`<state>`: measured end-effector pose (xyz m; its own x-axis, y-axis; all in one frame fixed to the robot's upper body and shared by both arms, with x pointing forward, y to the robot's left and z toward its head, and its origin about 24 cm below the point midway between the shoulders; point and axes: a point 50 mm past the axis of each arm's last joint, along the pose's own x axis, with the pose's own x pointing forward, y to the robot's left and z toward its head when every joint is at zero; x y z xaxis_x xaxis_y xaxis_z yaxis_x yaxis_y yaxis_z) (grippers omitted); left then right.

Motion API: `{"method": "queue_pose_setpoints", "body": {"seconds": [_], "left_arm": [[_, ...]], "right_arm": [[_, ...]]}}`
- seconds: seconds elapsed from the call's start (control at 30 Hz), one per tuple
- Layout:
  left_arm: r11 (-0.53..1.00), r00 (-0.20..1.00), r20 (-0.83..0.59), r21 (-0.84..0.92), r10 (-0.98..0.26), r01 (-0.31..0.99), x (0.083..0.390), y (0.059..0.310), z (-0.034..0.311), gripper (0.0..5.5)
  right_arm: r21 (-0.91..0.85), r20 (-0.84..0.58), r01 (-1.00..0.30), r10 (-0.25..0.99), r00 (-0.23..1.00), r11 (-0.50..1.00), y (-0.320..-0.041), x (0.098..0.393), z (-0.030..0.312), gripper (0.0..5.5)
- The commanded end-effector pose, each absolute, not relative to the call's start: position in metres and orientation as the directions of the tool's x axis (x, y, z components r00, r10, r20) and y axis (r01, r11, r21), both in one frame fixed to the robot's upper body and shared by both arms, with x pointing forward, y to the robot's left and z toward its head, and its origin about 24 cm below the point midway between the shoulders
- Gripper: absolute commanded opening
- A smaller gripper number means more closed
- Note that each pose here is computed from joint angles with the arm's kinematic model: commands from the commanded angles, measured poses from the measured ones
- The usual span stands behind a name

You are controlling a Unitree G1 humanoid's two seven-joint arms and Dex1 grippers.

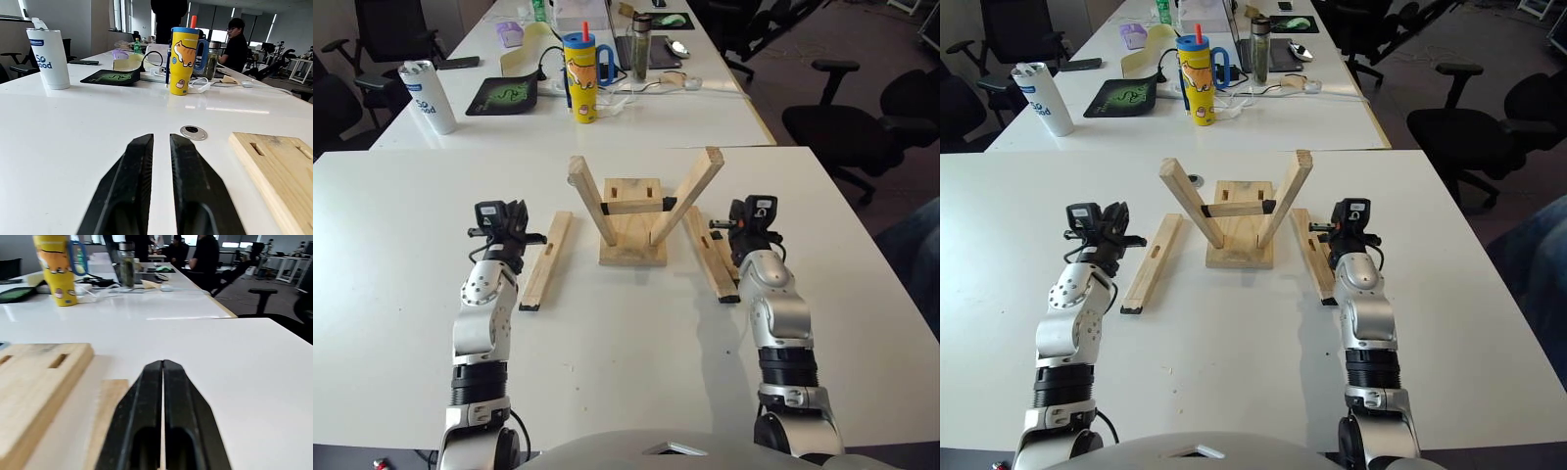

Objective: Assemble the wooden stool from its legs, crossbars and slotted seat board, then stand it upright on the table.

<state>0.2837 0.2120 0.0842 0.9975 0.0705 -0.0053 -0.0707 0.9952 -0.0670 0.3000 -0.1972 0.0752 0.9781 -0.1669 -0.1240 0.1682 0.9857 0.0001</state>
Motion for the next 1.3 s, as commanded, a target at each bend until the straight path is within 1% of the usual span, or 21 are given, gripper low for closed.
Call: {"method": "queue_pose_setpoints", "body": {"seconds": [0.03,0.07,0.13,0.2,0.23,0.27,0.3,0.33,0.4,0.47,0.57,0.7,0.8,0.9,0.97,1.03,1.1,1.13,1.2,1.27,1.3], "left_arm": [[0.988,0.989,-0.024,-0.046,0.149,-0.15,0.282,0.229,0.084,0.65],[0.99,0.991,-0.026,-0.051,0.13,-0.131,0.284,0.224,0.084,0.65],[0.997,0.999,-0.032,-0.081,0.005,-0.007,0.291,0.198,0.087,0.65],[0.971,0.977,-0.009,-0.119,-0.212,0.21,0.299,0.145,0.1,0.65],[0.933,0.946,0.022,-0.16,-0.322,0.322,0.299,0.114,0.11,0.65],[0.888,0.903,0.049,-0.167,-0.426,0.428,0.297,0.086,0.119,0.65],[0.853,0.869,0.063,-0.166,-0.491,0.494,0.293,0.068,0.124,0.65],[0.833,0.849,0.067,-0.171,-0.524,0.527,0.29,0.058,0.125,0.65],[0.841,0.858,0.035,-0.177,-0.513,0.511,0.289,0.06,0.116,0.65],[0.867,0.882,-0.011,-0.192,-0.471,0.46,0.288,0.075,0.104,0.65],[0.911,0.911,-0.1,-0.152,-0.401,0.384,0.285,0.103,0.081,0.65],[0.941,0.929,-0.163,-0.13,-0.331,0.313,0.279,0.126,0.064,0.65],[0.955,0.943,-0.168,-0.125,-0.289,0.27,0.277,0.137,0.061,0.65],[0.976,0.964,-0.163,-0.098,-0.209,0.195,0.28,0.152,0.061,0.65],[0.989,0.981,-0.146,-0.082,-0.131,0.12,0.283,0.166,0.064,0.65],[0.998,0.995,-0.091,-0.044,-0.048,0.044,0.287,0.179,0.075,0.65],[0.997,0.998,-0.01,-0.031,-0.064,0.064,0.291,0.173,0.095,0.65],[0.991,0.991,0.027,-0.024,-0.131,0.132,0.292,0.158,0.107,0.65],[0.943,0.944,0.066,-0.057,-0.323,0.327,0.288,0.117,0.126,0.65],[0.838,0.844,0.105,-0.106,-0.525,0.535,0.272,0.071,0.144,0.65],[0.797,0.807,0.107,-0.126,-0.58,0.59,0.266,0.056,0.148,0.65]], "right_arm": [[-0.079,-0.134,0.22,-0.229,0.964,0.972,-0.207,0.297,0.073,0.0],[-0.122,-0.106,0.158,-0.171,0.98,0.98,-0.196,0.298,0.078,0.0],[-0.118,-0.084,-0.021,0.011,0.996,0.993,-0.159,0.299,0.086,0.0],[-0.11,-0.004,-0.296,0.297,0.955,0.949,-0.102,0.293,0.109,0.0],[-0.17,0.043,-0.411,0.423,0.905,0.896,-0.079,0.286,0.12,0.0],[-0.224,0.05,-0.484,0.506,0.861,0.846,-0.065,0.281,0.125,0.0],[-0.241,0.033,-0.516,0.538,0.842,0.822,-0.059,0.279,0.125,0.0],[-0.237,0.006,-0.532,0.549,0.836,0.813,-0.058,0.279,0.122,0.0],[-0.193,-0.07,-0.508,0.505,0.86,0.839,-0.067,0.284,0.11,0.0],[-0.175,-0.14,-0.465,0.446,0.884,0.868,-0.08,0.289,0.098,0.0],[-0.136,-0.225,-0.402,0.367,0.903,0.906,-0.099,0.294,0.085,0.0],[-0.154,-0.281,-0.35,0.298,0.912,0.924,-0.117,0.297,0.074,0.0],[-0.176,-0.305,-0.251,0.19,0.933,0.952,-0.139,0.301,0.067,0.0],[-0.184,-0.257,-0.088,0.038,0.966,0.979,-0.166,0.306,0.071,0.0],[-0.192,-0.165,0.037,-0.07,0.984,0.981,-0.181,0.309,0.083,0.0],[-0.173,-0.084,0.107,-0.123,0.989,0.979,-0.184,0.309,0.097,0.0],[-0.144,-0.035,0.054,-0.059,0.998,0.988,-0.166,0.308,0.109,0.0],[-0.11,-0.023,-0.031,0.029,0.999,0.993,-0.148,0.305,0.114,0.0],[-0.061,0.007,-0.229,0.23,0.973,0.972,-0.11,0.298,0.126,0.0],[-0.095,0.04,-0.45,0.455,0.889,0.888,-0.071,0.29,0.139,0.0],[-0.116,0.038,-0.505,0.511,0.858,0.856,-0.062,0.286,0.142,0.0]]}}
